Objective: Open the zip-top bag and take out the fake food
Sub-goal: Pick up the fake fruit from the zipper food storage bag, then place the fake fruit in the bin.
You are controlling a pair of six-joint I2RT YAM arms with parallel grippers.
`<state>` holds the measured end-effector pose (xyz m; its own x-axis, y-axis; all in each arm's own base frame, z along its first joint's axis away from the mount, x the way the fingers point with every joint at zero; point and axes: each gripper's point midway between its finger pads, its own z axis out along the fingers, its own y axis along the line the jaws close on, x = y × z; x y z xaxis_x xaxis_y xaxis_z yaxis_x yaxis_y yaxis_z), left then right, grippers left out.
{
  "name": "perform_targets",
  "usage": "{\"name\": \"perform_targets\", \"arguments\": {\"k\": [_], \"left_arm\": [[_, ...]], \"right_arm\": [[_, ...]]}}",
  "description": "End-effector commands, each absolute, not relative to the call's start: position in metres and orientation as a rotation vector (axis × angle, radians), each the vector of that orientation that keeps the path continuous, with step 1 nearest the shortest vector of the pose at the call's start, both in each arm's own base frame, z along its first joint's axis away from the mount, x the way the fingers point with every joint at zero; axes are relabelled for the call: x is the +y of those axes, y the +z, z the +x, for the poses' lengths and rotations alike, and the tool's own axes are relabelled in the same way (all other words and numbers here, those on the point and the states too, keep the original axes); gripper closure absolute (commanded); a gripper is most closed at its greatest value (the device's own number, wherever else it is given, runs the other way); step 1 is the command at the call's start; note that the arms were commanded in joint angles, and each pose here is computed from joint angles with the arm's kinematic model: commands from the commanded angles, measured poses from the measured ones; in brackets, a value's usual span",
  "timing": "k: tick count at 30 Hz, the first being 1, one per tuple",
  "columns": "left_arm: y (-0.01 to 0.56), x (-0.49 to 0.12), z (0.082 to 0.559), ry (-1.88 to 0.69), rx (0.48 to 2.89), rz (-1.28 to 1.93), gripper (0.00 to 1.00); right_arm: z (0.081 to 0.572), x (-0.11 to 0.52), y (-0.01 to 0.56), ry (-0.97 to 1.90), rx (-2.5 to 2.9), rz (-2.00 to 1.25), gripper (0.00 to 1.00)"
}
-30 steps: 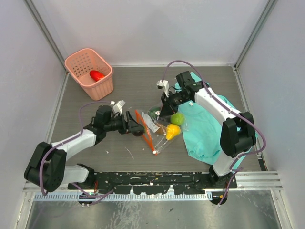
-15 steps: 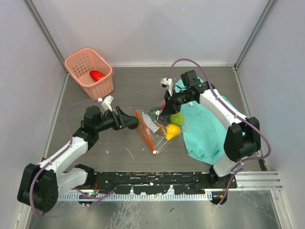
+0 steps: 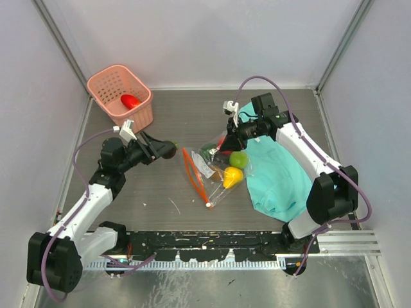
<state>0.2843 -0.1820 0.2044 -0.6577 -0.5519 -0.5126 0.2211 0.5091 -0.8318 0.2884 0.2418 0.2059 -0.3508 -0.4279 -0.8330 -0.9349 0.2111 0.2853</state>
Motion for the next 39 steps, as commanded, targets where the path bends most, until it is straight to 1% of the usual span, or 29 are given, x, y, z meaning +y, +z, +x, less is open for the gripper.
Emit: {"name": "perform_targets", "arguments": {"k": [1, 11, 17, 21, 27, 38, 39], "left_arm": [[0.251, -0.177, 0.301, -1.27, 1.829, -0.304, 1.0], [0.27, -0.156, 0.326, -1.248, 1.798, -0.443, 1.0], [0.275, -0.132, 0.348, -1.11, 1.793, -0.587, 1.0], [0.273, -0.108, 0.362, -0.962, 1.796, -0.702, 1.0], [0.287, -0.076, 0.385, -0.776, 1.75, -0.769, 1.0], [0.314, -0.045, 0.424, -0.684, 1.681, -0.848, 1.0], [0.308, -0.044, 0.43, -0.668, 1.693, -0.865, 1.0]], "right_arm": [[0.285, 0.244, 0.231, 1.088, 1.768, -1.271, 0.79], [0.287, 0.237, 0.235, 1.086, 1.755, -1.251, 0.79], [0.288, 0.234, 0.234, 1.083, 1.758, -1.244, 0.79], [0.288, 0.235, 0.233, 1.092, 1.761, -1.244, 0.79], [0.289, 0.234, 0.232, 1.079, 1.76, -1.248, 0.79], [0.291, 0.232, 0.229, 1.074, 1.77, -1.246, 0.79], [0.291, 0.232, 0.228, 1.072, 1.77, -1.246, 0.79]]}}
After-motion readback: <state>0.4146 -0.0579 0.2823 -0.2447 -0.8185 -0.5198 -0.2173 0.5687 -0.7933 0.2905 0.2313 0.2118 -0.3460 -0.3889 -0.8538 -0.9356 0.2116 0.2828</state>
